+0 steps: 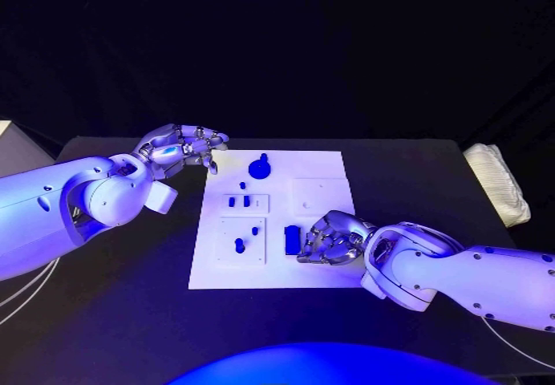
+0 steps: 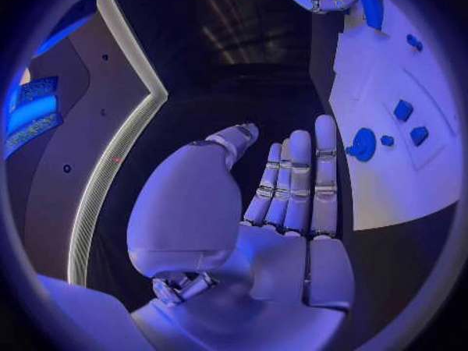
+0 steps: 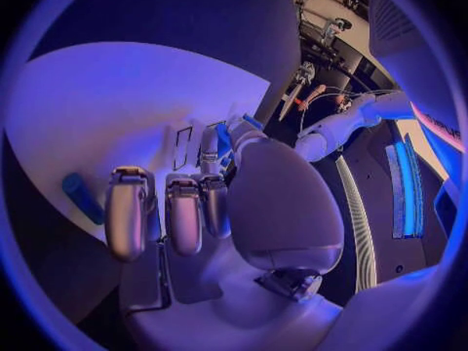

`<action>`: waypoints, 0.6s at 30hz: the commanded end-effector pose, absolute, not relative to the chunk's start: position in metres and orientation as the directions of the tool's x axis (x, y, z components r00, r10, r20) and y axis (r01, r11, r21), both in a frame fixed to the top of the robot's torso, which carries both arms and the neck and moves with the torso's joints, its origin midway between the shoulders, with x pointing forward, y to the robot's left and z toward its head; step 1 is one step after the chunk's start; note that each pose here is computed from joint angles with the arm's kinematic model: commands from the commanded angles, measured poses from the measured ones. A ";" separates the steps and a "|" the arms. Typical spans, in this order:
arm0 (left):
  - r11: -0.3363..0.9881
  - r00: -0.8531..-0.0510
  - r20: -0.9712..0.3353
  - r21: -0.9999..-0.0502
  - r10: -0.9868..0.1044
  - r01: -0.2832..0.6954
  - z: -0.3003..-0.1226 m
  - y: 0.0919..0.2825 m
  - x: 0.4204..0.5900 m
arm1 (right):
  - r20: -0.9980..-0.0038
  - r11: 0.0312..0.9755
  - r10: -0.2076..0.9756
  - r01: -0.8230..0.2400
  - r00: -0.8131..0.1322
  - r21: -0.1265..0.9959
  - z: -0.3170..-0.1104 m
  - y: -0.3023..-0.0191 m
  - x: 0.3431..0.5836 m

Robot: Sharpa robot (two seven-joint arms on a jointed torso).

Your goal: Assemble the parts on the task board

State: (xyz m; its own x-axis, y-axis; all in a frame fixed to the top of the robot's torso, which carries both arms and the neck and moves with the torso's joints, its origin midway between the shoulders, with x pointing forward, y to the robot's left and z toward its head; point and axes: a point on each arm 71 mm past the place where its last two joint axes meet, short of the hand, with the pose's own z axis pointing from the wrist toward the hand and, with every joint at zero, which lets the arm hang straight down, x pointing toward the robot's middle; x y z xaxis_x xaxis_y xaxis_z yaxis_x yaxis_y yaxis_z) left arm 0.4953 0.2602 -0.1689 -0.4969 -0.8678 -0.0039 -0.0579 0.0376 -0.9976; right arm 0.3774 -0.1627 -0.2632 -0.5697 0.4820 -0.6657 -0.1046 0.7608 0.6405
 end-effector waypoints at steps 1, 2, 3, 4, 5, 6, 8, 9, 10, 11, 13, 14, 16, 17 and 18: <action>0.032 -0.513 0.000 -0.998 -0.858 -0.054 -0.168 0.259 0.495 | -0.690 0.754 0.503 -0.125 -0.520 0.644 -0.259 -0.164 0.379; 0.032 -0.513 0.000 -0.998 -0.858 -0.054 -0.168 0.259 0.495 | -0.691 0.755 0.504 -0.125 -0.518 0.644 -0.259 -0.164 0.379; 0.032 -0.513 0.000 -0.998 -0.858 -0.055 -0.168 0.259 0.495 | -0.692 0.755 0.505 -0.125 -0.516 0.644 -0.259 -0.164 0.379; 0.033 -0.513 0.000 -0.998 -0.858 -0.055 -0.168 0.259 0.495 | -0.693 0.755 0.506 -0.126 -0.514 0.644 -0.259 -0.164 0.379; 0.033 -0.513 0.000 -0.998 -0.858 -0.055 -0.168 0.259 0.495 | -0.694 0.755 0.506 -0.126 -0.512 0.644 -0.258 -0.164 0.379; 0.033 -0.513 0.000 -0.998 -0.858 -0.055 -0.168 0.259 0.495 | -0.695 0.755 0.507 -0.126 -0.510 0.643 -0.258 -0.164 0.379; 0.033 -0.513 0.000 -0.998 -0.858 -0.055 -0.168 0.259 0.495 | -0.697 0.756 0.508 -0.126 -0.506 0.642 -0.258 -0.164 0.379; 0.033 -0.513 0.000 -0.998 -0.858 -0.055 -0.168 0.259 0.495 | -0.698 0.757 0.508 -0.126 -0.505 0.641 -0.258 -0.164 0.380; 0.033 -0.513 0.000 -0.998 -0.858 -0.055 -0.168 0.259 0.495 | -0.700 0.758 0.507 -0.126 -0.503 0.640 -0.258 -0.164 0.380; 0.033 -0.513 0.000 -0.998 -0.858 -0.055 -0.168 0.259 0.495 | -0.701 0.759 0.506 -0.126 -0.503 0.639 -0.258 -0.163 0.380; 0.033 -0.513 0.000 -0.998 -0.858 -0.056 -0.168 0.259 0.494 | -0.707 0.764 0.500 -0.129 -0.500 0.632 -0.258 -0.162 0.381; 0.033 -0.513 0.000 -0.998 -0.858 -0.056 -0.168 0.259 0.494 | -0.711 0.768 0.496 -0.131 -0.498 0.627 -0.259 -0.161 0.381; 0.033 -0.514 0.000 -0.998 -0.858 -0.056 -0.168 0.259 0.494 | -0.722 0.776 0.483 -0.140 -0.495 0.615 -0.259 -0.159 0.382; 0.033 -0.514 0.000 -0.998 -0.858 -0.056 -0.168 0.259 0.494 | -0.726 0.779 0.478 -0.143 -0.494 0.610 -0.259 -0.159 0.382; 0.033 -0.514 0.000 -0.998 -0.858 -0.056 -0.168 0.259 0.494 | -0.731 0.783 0.471 -0.147 -0.494 0.604 -0.259 -0.158 0.383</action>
State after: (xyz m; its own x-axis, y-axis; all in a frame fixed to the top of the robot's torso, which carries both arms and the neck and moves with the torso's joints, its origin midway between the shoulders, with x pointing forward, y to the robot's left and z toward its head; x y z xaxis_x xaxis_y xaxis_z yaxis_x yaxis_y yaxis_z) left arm 0.4951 0.2608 -0.1690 -0.4963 -0.8681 -0.0042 -0.0595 0.0388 -0.9975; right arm 0.3818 -0.1576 -0.2600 -0.5143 0.4933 -0.7016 -0.1290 0.7642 0.6319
